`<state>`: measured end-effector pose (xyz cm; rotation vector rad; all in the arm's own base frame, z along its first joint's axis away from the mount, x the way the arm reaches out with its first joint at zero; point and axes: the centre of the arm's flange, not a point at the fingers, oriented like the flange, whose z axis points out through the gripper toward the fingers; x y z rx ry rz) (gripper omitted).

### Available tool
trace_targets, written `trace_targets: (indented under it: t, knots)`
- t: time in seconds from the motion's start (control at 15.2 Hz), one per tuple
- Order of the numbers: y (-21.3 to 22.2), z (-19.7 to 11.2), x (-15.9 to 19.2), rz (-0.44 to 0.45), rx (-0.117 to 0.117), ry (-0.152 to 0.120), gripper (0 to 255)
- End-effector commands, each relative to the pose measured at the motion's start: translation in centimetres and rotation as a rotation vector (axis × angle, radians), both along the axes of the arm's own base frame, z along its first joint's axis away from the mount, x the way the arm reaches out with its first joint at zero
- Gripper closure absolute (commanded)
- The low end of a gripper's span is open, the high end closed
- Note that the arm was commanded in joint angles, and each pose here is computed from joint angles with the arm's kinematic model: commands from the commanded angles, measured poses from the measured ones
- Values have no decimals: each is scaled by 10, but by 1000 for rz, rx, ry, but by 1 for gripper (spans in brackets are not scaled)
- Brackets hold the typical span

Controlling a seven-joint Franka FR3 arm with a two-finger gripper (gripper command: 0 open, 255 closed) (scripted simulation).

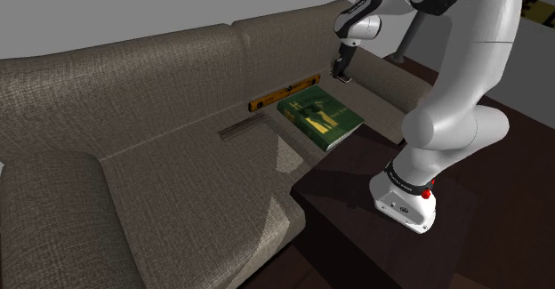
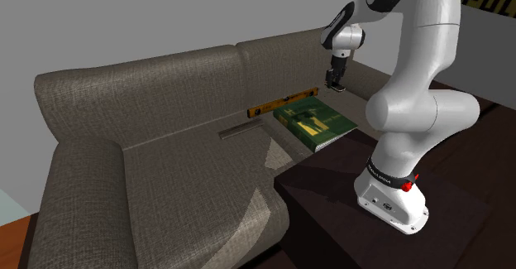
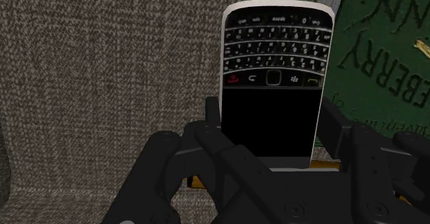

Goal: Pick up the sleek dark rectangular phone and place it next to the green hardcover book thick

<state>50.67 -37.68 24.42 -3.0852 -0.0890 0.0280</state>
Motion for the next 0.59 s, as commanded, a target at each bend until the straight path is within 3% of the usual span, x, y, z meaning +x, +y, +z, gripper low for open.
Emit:
trace_targets:
  t: [0.0,0.53]
  knots:
    - [-26,-2,2,1,0,0,255]
    - [-40,-39,4,1,0,0,255]
